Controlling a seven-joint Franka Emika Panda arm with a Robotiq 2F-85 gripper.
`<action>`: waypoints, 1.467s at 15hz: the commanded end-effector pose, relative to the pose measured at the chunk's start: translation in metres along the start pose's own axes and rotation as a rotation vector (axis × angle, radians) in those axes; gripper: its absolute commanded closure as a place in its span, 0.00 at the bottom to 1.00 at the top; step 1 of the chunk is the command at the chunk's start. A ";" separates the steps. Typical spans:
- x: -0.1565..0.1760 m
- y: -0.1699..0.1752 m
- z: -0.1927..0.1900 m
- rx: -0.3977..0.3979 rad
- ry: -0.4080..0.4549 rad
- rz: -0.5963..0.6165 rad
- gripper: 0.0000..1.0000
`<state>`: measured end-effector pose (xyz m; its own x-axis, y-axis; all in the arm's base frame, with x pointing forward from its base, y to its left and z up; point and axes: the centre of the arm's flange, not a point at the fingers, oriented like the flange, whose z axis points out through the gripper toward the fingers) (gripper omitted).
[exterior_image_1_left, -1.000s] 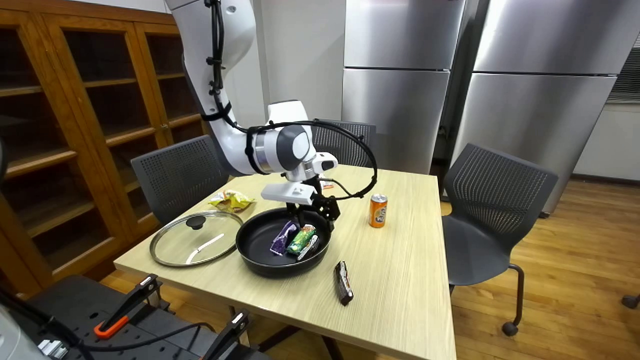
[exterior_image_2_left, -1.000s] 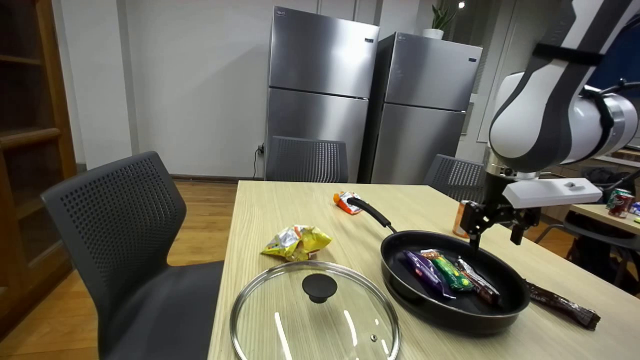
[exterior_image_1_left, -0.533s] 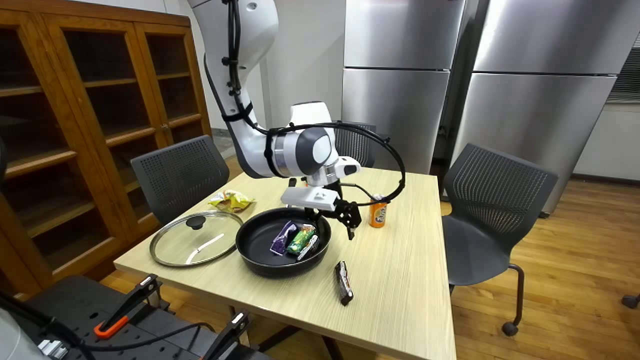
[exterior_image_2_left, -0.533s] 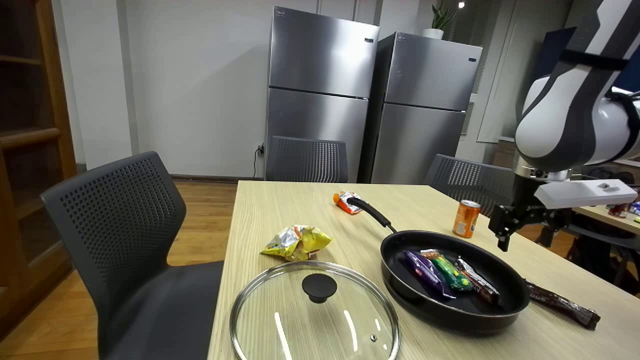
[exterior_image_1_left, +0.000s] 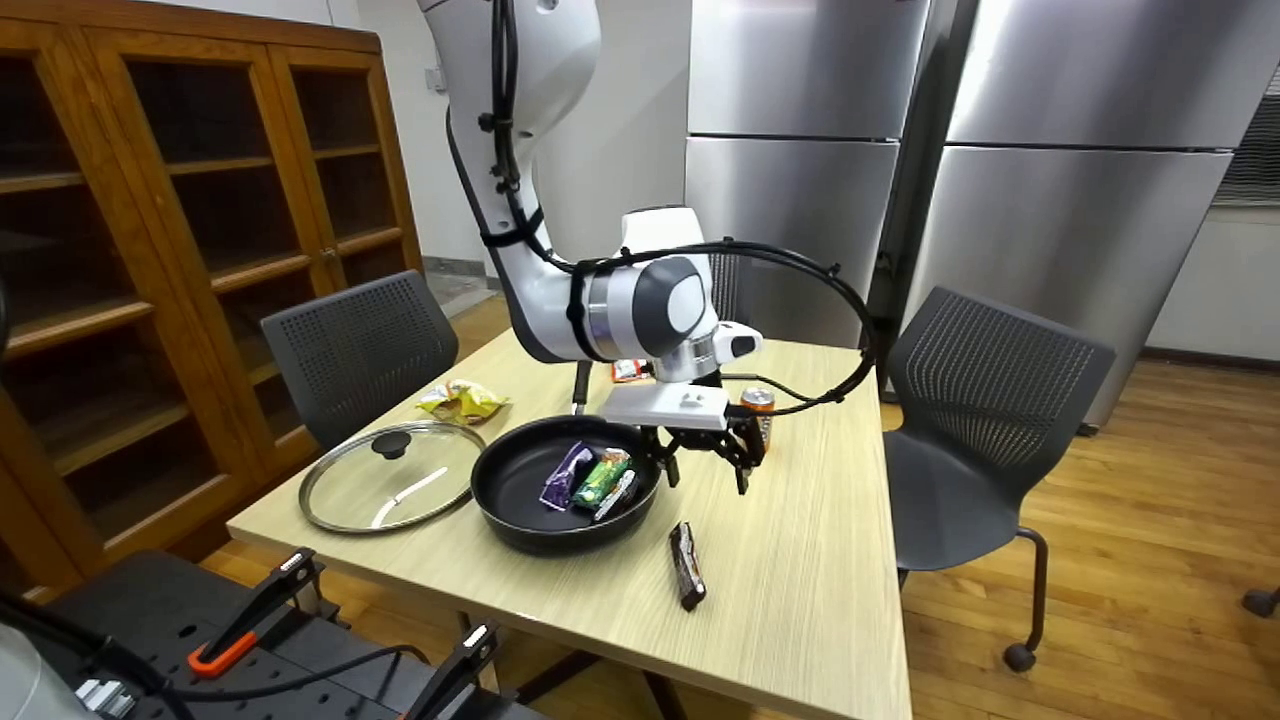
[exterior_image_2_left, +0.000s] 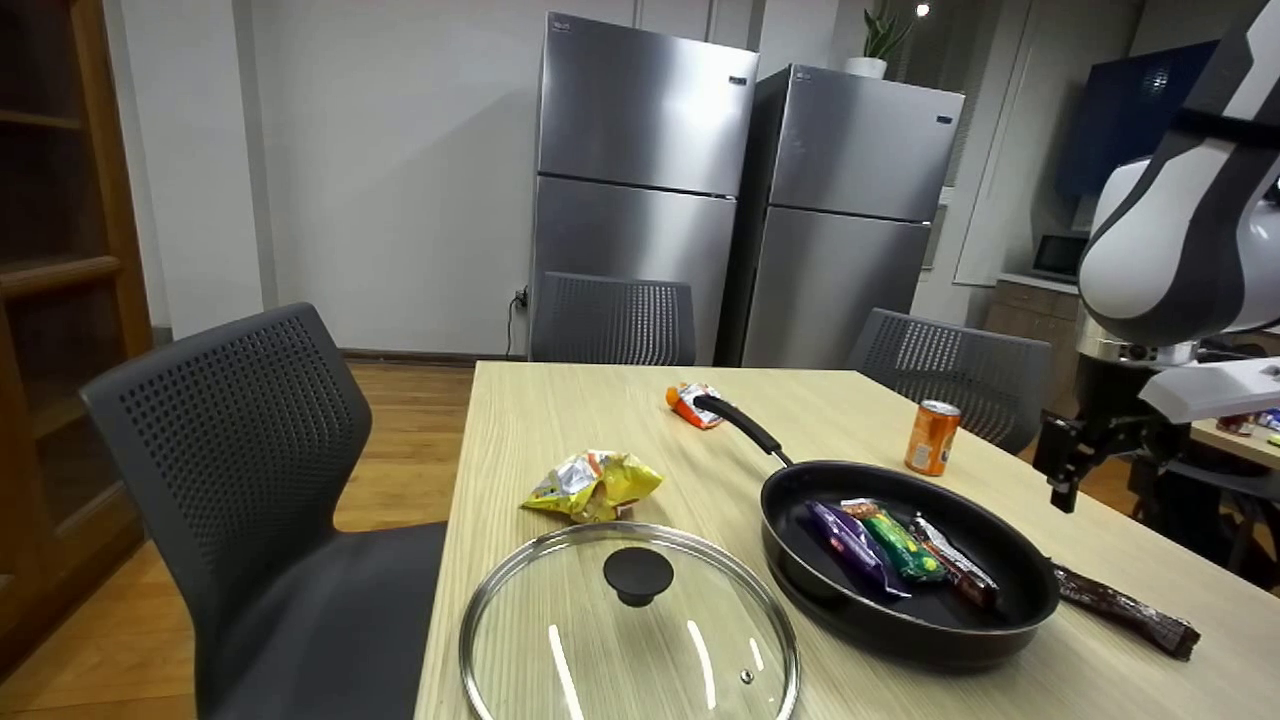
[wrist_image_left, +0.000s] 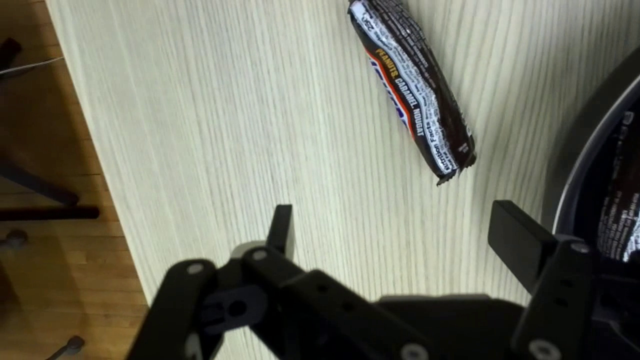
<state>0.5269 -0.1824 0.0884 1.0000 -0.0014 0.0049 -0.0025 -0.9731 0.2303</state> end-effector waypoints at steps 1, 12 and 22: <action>-0.001 0.001 0.001 0.000 -0.001 0.001 0.00; -0.019 -0.004 0.023 0.033 -0.017 -0.117 0.00; -0.037 -0.017 0.062 0.040 -0.057 -0.347 0.00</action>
<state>0.4908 -0.1822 0.0327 0.9596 0.2496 -0.1296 0.2696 -0.9477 0.1710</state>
